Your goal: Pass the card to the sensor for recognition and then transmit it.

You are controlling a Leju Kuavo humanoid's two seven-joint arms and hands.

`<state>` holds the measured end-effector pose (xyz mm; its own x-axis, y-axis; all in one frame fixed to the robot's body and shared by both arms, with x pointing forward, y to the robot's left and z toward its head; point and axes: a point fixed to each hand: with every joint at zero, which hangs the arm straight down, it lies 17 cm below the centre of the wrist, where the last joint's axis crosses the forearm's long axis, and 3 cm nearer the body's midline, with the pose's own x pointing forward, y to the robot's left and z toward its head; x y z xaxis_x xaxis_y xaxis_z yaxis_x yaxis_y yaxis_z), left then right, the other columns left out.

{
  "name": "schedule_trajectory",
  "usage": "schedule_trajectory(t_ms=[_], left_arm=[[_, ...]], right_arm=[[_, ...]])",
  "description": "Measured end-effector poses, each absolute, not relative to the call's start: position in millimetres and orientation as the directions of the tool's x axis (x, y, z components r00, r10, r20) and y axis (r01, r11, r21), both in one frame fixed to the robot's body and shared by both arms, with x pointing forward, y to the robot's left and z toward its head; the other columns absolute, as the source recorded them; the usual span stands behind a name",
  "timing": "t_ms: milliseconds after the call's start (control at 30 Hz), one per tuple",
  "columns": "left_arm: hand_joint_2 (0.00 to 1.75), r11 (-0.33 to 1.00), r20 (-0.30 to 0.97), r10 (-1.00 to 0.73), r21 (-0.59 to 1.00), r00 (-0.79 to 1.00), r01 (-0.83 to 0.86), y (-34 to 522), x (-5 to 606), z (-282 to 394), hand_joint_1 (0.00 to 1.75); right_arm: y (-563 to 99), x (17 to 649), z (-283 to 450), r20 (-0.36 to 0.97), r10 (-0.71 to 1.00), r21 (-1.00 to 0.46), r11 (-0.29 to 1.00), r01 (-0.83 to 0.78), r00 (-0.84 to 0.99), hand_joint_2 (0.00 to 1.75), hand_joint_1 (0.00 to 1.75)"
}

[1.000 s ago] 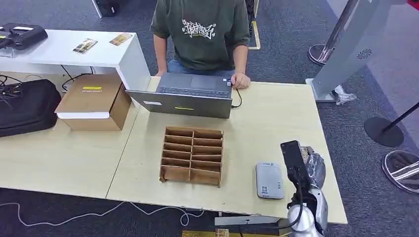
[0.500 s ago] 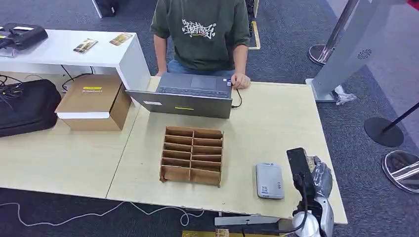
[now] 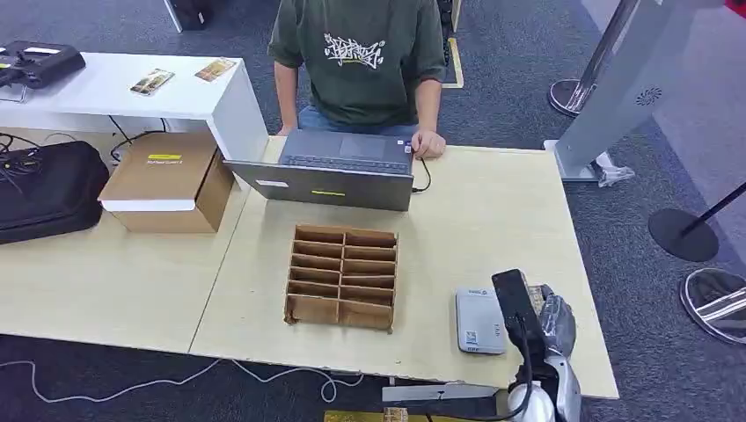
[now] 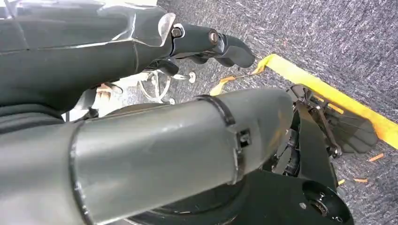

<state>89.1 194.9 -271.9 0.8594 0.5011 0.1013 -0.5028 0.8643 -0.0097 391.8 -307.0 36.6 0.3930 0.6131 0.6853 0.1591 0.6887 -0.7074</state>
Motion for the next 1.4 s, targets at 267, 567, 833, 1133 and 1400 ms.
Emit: schedule_trajectory(t_ms=[267,567,833,1133,1400], left_arm=[[0.0,0.863,0.101,0.504,-0.017,0.858,-0.505,194,90,-272,0.0],[0.0,0.862,0.1,0.506,-0.02,0.857,-0.506,194,90,-272,0.0],[0.0,0.869,0.103,0.493,-0.018,0.864,-0.494,194,90,-272,0.0],[0.0,0.874,0.105,0.485,-0.017,0.868,-0.486,194,90,-272,0.0],[0.0,0.874,0.101,0.484,-0.012,0.869,-0.486,194,89,-272,0.0]], right_arm=[[-277,388,43,0.689,0.625,-0.7,0.705,0.116,0.367,1.75,1.75],[-257,385,49,0.673,0.649,-0.712,0.698,0.073,0.356,1.75,1.75],[-244,381,29,0.702,0.601,-0.658,0.752,0.025,0.383,1.75,1.75],[-255,390,-13,0.711,0.547,-0.611,0.792,0.001,0.441,1.75,1.75],[-269,400,-24,0.723,0.516,-0.587,0.809,0.015,0.46,1.75,1.75]])
